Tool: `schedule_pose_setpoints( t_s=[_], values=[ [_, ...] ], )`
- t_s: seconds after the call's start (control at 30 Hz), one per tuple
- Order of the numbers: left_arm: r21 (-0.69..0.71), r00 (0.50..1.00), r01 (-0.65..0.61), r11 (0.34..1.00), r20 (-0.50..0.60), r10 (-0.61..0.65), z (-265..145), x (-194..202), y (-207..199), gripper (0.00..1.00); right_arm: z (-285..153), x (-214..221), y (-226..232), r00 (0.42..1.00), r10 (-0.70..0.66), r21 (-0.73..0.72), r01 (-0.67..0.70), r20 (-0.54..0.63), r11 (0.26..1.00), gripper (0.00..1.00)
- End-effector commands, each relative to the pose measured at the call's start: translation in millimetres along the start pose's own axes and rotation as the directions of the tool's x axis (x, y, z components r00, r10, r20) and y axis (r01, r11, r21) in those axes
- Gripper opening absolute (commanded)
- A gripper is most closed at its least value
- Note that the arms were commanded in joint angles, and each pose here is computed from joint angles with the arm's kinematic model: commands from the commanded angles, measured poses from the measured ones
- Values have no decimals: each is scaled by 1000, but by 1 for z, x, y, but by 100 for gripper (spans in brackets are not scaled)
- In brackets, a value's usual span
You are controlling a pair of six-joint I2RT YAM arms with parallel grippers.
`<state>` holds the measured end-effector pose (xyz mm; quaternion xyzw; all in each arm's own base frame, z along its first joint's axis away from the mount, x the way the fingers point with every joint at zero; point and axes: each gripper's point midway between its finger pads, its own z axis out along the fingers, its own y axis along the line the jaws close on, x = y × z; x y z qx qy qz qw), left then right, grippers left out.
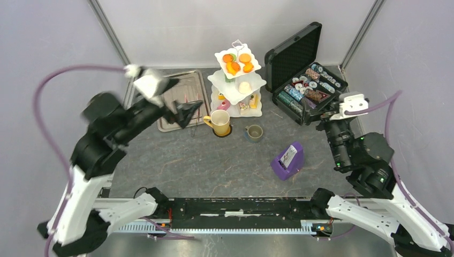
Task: Serve the afternoon tea
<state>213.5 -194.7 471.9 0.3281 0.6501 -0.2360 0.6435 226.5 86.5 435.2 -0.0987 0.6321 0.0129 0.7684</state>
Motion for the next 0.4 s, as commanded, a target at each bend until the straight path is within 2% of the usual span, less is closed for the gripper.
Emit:
schedule_pose_setpoints(
  t_s=[0.0, 0.13, 0.37],
  values=[
    [-257, 919, -49, 965, 367, 144, -55, -70, 36, 100, -8, -30, -27, 998, -1, 64, -3, 61, 998, 98],
    [-317, 832, -44, 947, 513, 210, -93, -85, 36, 100, -16, -42, -38, 995, 17, 76, -24, 100, 997, 98],
    [-392, 814, -22, 920, 527, 244, -111, -85, 47, 100, -27, -49, -51, 983, 59, 96, -76, 174, 992, 98]
  ],
)
